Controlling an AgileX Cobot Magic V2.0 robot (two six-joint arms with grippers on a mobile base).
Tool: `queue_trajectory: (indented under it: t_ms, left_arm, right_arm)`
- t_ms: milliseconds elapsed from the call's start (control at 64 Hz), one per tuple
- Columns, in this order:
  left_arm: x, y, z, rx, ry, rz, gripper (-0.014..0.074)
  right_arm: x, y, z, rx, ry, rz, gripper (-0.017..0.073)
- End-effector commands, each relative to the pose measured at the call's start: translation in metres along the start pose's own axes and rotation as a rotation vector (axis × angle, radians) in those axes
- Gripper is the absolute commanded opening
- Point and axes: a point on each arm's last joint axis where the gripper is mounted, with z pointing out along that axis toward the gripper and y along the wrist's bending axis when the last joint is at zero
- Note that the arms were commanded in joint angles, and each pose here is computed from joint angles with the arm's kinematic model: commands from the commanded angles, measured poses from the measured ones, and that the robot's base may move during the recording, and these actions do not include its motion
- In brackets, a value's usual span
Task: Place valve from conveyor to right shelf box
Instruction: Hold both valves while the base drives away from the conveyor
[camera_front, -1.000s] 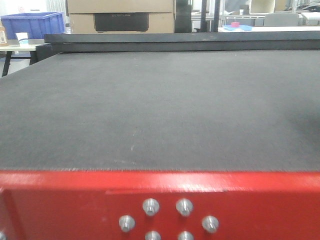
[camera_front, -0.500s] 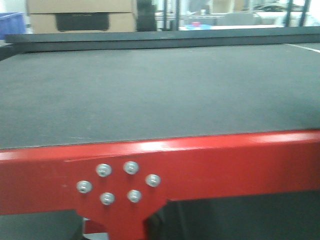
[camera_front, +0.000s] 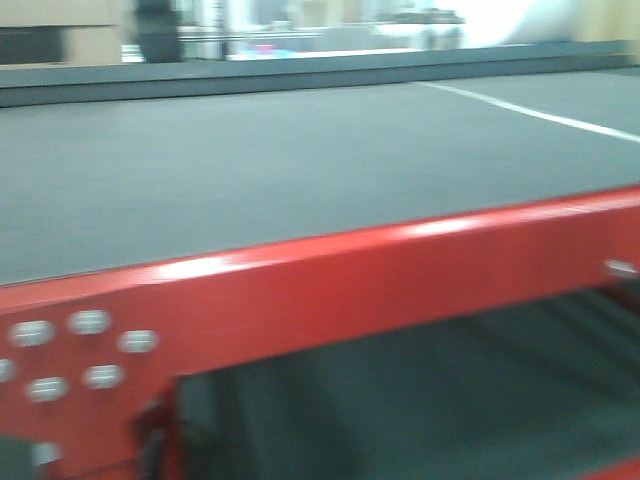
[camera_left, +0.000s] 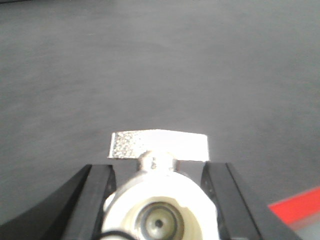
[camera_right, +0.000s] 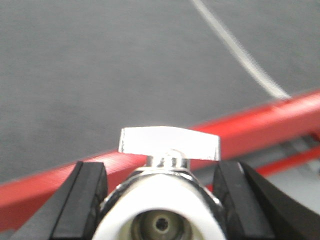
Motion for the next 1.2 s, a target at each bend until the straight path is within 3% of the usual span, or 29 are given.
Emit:
queue_trajectory:
  t_ms: [0,1188]
  left_arm:
    - [-0.0064,-0.0005,-0.0031,0.001,-0.063,-0.006,-0.0111]
    - [-0.0064,-0.0005,-0.0031,0.001,-0.063,-0.006,-0.0111]
  right_arm:
    - [-0.0097,-0.0004,-0.0068,0.006,-0.092,-0.012,-0.0162]
    - [-0.0097,-0.0004,-0.0068,0.006,-0.092,-0.012,-0.0162]
